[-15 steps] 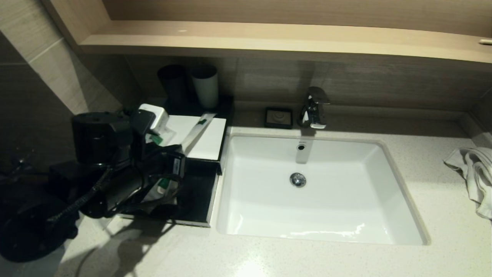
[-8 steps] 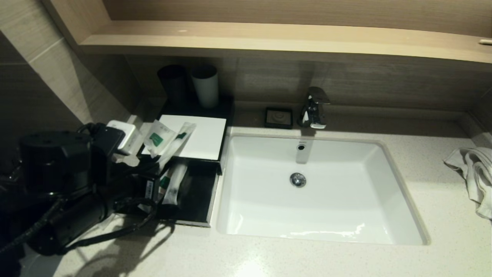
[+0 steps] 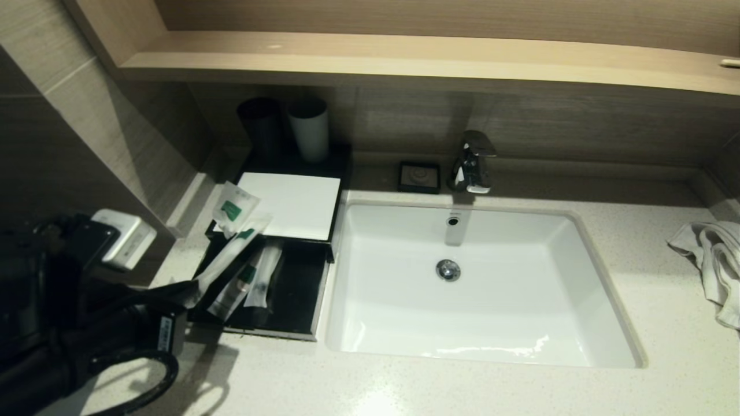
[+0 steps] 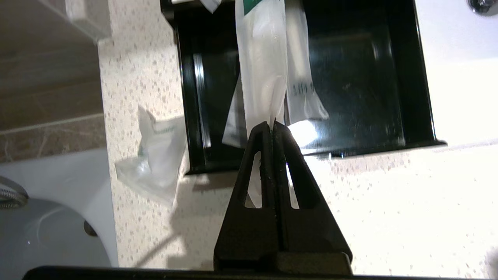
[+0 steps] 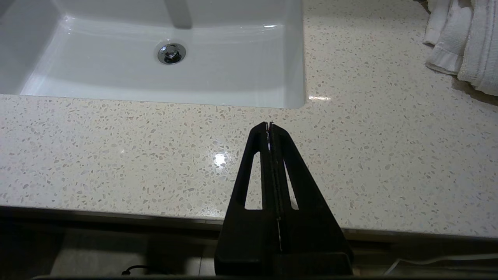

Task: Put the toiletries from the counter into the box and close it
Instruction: Place the bathroom toiletry into the drawer

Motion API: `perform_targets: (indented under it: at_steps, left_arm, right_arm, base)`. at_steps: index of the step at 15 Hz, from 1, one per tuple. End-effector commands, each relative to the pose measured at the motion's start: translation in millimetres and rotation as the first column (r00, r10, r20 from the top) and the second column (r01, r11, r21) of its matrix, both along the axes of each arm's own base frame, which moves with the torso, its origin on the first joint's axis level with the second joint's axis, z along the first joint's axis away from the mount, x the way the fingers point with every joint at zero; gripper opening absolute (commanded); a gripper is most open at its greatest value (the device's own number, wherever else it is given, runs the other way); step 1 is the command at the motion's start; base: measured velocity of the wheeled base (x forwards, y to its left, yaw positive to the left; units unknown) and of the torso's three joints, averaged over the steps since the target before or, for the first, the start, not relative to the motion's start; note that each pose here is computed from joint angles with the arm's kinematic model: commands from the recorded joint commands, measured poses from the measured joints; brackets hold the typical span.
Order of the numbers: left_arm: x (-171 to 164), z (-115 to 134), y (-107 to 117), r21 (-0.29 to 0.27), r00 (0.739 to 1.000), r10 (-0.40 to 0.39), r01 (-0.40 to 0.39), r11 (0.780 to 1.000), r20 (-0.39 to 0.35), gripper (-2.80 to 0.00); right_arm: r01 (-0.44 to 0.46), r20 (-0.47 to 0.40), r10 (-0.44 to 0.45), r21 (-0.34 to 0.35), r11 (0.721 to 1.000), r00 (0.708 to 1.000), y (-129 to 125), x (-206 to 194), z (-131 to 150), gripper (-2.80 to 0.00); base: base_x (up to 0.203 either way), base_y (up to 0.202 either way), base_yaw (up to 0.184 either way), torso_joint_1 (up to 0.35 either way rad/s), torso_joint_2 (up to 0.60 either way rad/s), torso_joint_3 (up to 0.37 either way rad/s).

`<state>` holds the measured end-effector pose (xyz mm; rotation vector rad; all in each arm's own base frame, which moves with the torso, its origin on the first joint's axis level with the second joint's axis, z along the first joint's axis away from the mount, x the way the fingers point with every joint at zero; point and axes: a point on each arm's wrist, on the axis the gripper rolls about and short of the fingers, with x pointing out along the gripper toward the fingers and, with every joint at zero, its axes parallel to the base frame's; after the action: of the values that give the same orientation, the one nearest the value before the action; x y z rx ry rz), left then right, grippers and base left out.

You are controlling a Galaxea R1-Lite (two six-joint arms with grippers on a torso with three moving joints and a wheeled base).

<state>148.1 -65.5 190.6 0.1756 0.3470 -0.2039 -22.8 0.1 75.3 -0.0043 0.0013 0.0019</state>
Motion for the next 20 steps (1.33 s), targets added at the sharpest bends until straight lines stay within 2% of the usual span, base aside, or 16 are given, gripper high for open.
perform_targets:
  at_steps: [1, 13, 20]
  left_arm:
    - [-14, 2, 6, -0.016, 1.0, 0.001, -0.001, 1.0, 0.017, -2.8]
    - [-42, -7, 16, 0.001, 0.999, -0.041, 0.041, 0.999, -0.026, -2.8]
    - [-41, -17, 15, 0.019, 0.997, -0.042, 0.044, 0.999, -0.066, -2.8]
  right_arm:
    - [-0.001, 0.0, 0.001, 0.0, 1.0, 1.0, 0, 0, 0, -2.8]
    - [0.0, 0.0, 0.0, 0.0, 1.0, 1.0, 0, 0, 0, -2.8]
    - [0.0, 0.0, 0.0, 0.0, 1.0, 1.0, 0, 0, 0, -2.8]
  base:
    - [0.0, 0.0, 0.0, 0.0, 0.0, 0.0]
    - [0.0, 0.0, 0.0, 0.0, 0.0, 0.0]
    - [0.0, 0.0, 0.0, 0.0, 0.0, 0.0]
